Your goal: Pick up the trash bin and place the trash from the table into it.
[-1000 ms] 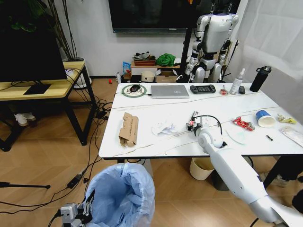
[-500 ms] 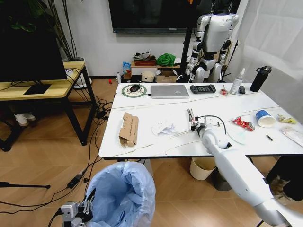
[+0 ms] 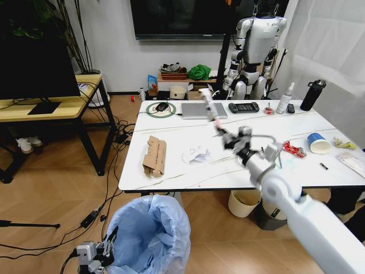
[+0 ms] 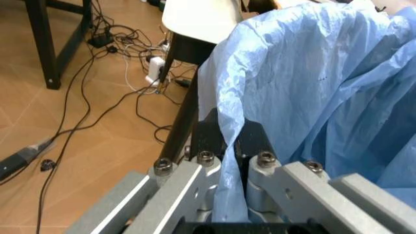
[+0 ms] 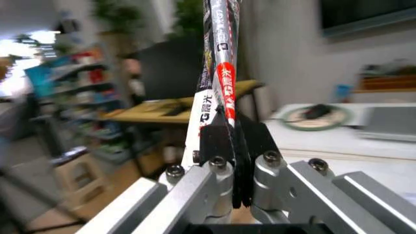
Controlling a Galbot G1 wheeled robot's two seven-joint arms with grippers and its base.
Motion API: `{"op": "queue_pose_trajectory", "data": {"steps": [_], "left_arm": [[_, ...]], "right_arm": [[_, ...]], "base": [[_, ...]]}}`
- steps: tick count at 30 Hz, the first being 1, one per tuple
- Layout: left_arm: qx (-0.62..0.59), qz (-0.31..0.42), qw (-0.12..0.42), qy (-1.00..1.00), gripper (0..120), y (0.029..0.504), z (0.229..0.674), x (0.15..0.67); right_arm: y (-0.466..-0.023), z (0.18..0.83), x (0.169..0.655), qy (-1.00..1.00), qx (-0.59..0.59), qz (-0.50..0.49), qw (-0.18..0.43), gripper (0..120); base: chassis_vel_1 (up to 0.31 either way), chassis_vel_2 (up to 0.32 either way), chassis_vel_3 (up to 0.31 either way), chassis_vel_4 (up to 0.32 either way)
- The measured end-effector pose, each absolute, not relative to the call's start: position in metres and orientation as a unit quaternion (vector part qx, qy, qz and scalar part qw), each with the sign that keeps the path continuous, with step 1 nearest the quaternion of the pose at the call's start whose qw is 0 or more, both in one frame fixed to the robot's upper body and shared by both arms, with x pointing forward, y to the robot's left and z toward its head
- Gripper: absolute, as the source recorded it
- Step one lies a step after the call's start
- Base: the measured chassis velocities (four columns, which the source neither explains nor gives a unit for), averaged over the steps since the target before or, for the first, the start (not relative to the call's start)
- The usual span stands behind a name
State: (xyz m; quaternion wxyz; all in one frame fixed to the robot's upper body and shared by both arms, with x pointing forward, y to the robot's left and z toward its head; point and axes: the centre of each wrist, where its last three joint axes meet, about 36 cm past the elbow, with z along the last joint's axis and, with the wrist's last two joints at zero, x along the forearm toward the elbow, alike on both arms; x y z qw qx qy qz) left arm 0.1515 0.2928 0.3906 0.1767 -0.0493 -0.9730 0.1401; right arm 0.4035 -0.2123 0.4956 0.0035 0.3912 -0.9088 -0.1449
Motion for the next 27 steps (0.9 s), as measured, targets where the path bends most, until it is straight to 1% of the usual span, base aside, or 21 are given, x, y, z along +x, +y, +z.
{"op": "queue_pose_trajectory", "data": {"steps": [2,3,7,8,12,18,22,25,27], "left_arm": [[-0.050,0.140,0.176,-0.973,0,0.293,0.393,0.152],[-0.050,0.140,0.176,-0.973,0,0.293,0.393,0.152],[-0.047,0.138,0.173,-0.974,0,0.294,0.401,0.154],[-0.047,0.138,0.173,-0.974,0,0.294,0.401,0.154],[-0.040,0.137,0.170,-0.975,0,0.296,0.410,0.157],[-0.033,0.138,0.167,-0.976,0,0.297,0.415,0.159],[-0.032,0.144,0.166,-0.975,0,0.294,0.418,0.161],[-0.030,0.148,0.165,-0.975,0,0.293,0.421,0.162],[-0.029,0.151,0.164,-0.974,0,0.292,0.422,0.162]], "right_arm": [[-0.201,0.486,0.387,-0.885,0.441,-0.147,0.003,0],[-0.201,0.486,0.387,-0.885,0.441,-0.147,0.003,0],[-0.181,0.463,0.362,-0.845,0.516,-0.138,0.017,0],[-0.181,0.463,0.362,-0.845,0.516,-0.138,0.017,0],[-0.165,0.439,0.343,-0.805,0.578,-0.128,0.023,0],[-0.152,0.430,0.334,-0.787,0.605,-0.122,0.030,0],[-0.143,0.422,0.333,-0.783,0.613,-0.099,0.035,0],[-0.145,0.415,0.335,-0.788,0.609,-0.080,0.037,4],[-0.149,0.412,0.337,-0.794,0.603,-0.071,0.036,12]], "base": [[0.000,0.000,0.000,0.000],[0.000,0.000,0.000,0.000],[0.000,0.000,0.000,0.000],[0.000,0.000,0.000,0.000],[0.000,0.000,0.000,0.000],[0.000,0.000,0.000,0.000],[0.000,0.000,0.000,0.000],[0.000,0.000,0.000,0.000],[0.000,0.000,0.000,0.000]]}}
